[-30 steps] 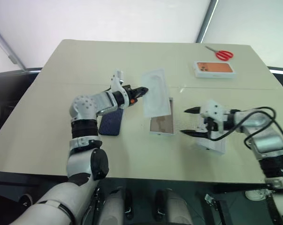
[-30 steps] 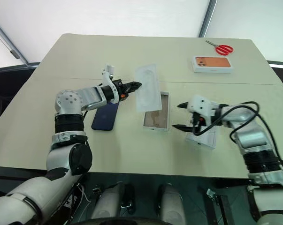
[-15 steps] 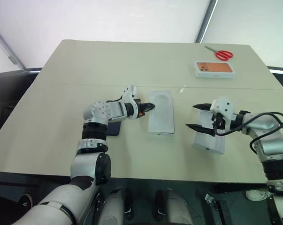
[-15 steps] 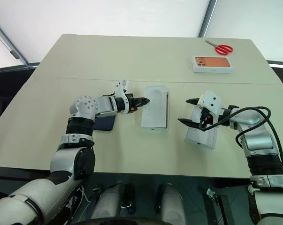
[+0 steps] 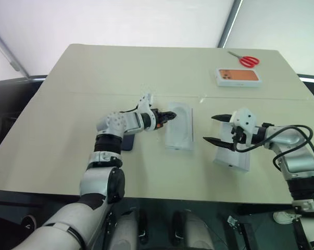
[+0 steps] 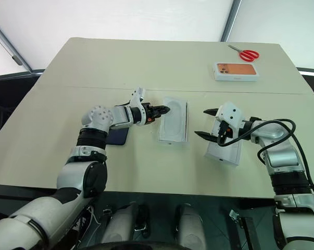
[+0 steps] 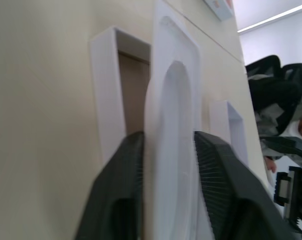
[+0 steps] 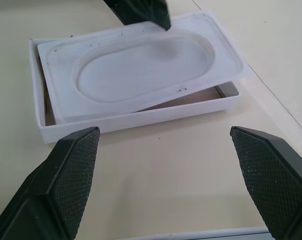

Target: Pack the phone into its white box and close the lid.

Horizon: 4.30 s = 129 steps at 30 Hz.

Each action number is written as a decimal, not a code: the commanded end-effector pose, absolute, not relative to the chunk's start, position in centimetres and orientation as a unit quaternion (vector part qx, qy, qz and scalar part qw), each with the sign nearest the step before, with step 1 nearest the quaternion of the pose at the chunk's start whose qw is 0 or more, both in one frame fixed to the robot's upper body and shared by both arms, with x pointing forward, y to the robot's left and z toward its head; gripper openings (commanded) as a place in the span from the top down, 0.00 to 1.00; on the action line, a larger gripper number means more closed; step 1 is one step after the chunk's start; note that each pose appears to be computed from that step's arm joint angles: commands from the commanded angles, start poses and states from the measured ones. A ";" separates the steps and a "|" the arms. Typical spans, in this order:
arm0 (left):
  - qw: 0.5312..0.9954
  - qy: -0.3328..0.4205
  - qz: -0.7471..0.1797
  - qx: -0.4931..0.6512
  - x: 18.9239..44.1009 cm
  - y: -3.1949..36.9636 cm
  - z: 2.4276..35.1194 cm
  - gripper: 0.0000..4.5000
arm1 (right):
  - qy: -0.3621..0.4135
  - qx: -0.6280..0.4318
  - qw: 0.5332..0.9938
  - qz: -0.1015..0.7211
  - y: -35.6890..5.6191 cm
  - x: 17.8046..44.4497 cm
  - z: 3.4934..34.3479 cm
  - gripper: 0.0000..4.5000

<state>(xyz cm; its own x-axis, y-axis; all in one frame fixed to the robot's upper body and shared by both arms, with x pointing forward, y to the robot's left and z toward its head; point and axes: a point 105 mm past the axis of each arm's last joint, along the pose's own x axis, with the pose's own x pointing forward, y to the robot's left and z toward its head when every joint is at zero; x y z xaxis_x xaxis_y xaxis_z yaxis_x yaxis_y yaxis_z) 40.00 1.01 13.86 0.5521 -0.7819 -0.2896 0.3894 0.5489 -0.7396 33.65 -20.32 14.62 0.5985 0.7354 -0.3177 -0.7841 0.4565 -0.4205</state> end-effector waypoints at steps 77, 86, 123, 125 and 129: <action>0.855 0.368 -0.265 -0.250 35.5 20.1 8.6 0.41 | 0.075 -0.407 0.735 0.537 3.1 37.6 10.0 0.99; 0.820 0.405 -0.297 -0.275 35.1 17.1 7.9 0.41 | 0.065 -0.393 0.746 0.533 3.8 38.1 10.4 0.99; 0.825 0.351 -0.282 -0.343 34.7 18.9 8.8 0.93 | 0.052 -0.402 0.741 0.535 3.1 37.9 10.1 1.00; 0.823 0.349 -0.281 -0.349 34.7 18.9 8.9 0.99 | 0.051 -0.402 0.743 0.533 3.0 38.0 10.1 1.00; 0.822 0.349 -0.277 -0.355 34.8 19.0 8.8 0.99 | 0.047 -0.409 0.742 0.529 2.8 38.2 10.2 1.00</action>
